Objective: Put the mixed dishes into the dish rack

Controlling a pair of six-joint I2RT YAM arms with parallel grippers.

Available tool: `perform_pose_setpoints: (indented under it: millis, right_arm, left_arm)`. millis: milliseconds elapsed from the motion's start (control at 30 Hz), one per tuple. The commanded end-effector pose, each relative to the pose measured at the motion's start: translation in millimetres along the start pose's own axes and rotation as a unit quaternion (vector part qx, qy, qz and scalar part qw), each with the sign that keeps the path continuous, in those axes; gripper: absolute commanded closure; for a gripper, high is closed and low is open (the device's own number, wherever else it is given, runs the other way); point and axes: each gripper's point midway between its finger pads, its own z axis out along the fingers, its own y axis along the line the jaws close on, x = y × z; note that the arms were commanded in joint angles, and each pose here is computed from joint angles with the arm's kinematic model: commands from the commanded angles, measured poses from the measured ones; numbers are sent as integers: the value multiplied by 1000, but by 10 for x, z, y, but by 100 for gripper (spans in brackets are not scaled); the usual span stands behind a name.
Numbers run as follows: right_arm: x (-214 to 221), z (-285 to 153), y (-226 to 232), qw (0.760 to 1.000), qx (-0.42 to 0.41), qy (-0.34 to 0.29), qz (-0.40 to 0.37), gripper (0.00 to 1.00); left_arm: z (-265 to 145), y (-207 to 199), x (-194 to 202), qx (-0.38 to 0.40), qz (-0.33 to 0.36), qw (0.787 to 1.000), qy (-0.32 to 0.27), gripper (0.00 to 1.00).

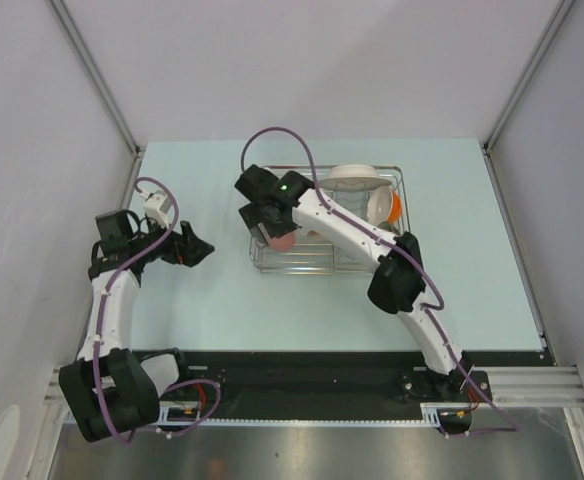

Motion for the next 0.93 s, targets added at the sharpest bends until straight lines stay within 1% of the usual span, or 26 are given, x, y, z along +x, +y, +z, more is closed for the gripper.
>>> perform_pose_setpoints:
  millis: [0, 33, 67, 133, 167, 200, 267, 300, 367, 400, 433, 467, 500, 567, 667, 900]
  right_arm:
    - [-174, -817, -119, 997, -15, -70, 12, 0]
    - [-168, -931, -112, 997, -22, -77, 10, 0]
    - [-218, -1137, -169, 994, -27, -100, 17, 0]
    - [-172, -1264, -284, 993, -13, -113, 21, 0]
    - [-232, -1514, -383, 988, -16, -148, 37, 0]
    - [-97, -1449, -446, 990, -3, -134, 33, 0]
    - [-51, -1526, -617, 988, 12, -147, 50, 0]
    - [129, -1523, -704, 989, 17, -137, 52, 0]
    - [226, -1517, -802, 987, 10, -144, 72, 0]
    - [275, -1654, -844, 983, -8, -161, 85, 0]
    - [489, -1482, -875, 987, -5, -136, 84, 0]
    - [513, -1463, -923, 985, -9, -142, 97, 0]
    - [562, -1556, -957, 982, -23, -151, 111, 0]
    - [732, -1460, -992, 983, -18, -140, 116, 0]
    - [833, -1455, -1055, 983, -2, -142, 119, 0]
    - [821, -1481, -1163, 979, 6, -158, 127, 0]
  left_arm:
    - [-47, -36, -134, -6, 26, 999, -25, 1]
    - [-53, -34, -141, -9, 26, 999, -26, 0]
    - [-64, -21, -155, -15, 28, 999, -27, 0]
    - [-73, -19, -161, -16, 28, 999, -25, 0]
    - [-72, -12, -154, -18, 29, 999, -23, 0]
    - [-71, 9, -135, -24, 28, 999, -19, 1]
    - [-59, 0, -122, -23, 30, 999, -16, 1]
    - [-62, 15, -123, -31, 34, 999, -15, 1]
    - [-25, -18, -84, -33, 46, 998, -4, 1]
    - [-9, -3, -57, -41, 48, 998, 2, 1]
    - [17, -43, -48, -38, 55, 998, 5, 1]
    - [23, -65, -52, -36, 56, 998, 6, 1]
    - [30, -77, -61, -35, 58, 998, 5, 1]
    - [42, -100, -83, -35, 59, 998, 3, 1]
    - [59, -109, -114, -36, 59, 998, 4, 1]
    - [58, -136, -126, -42, 64, 997, 3, 1]
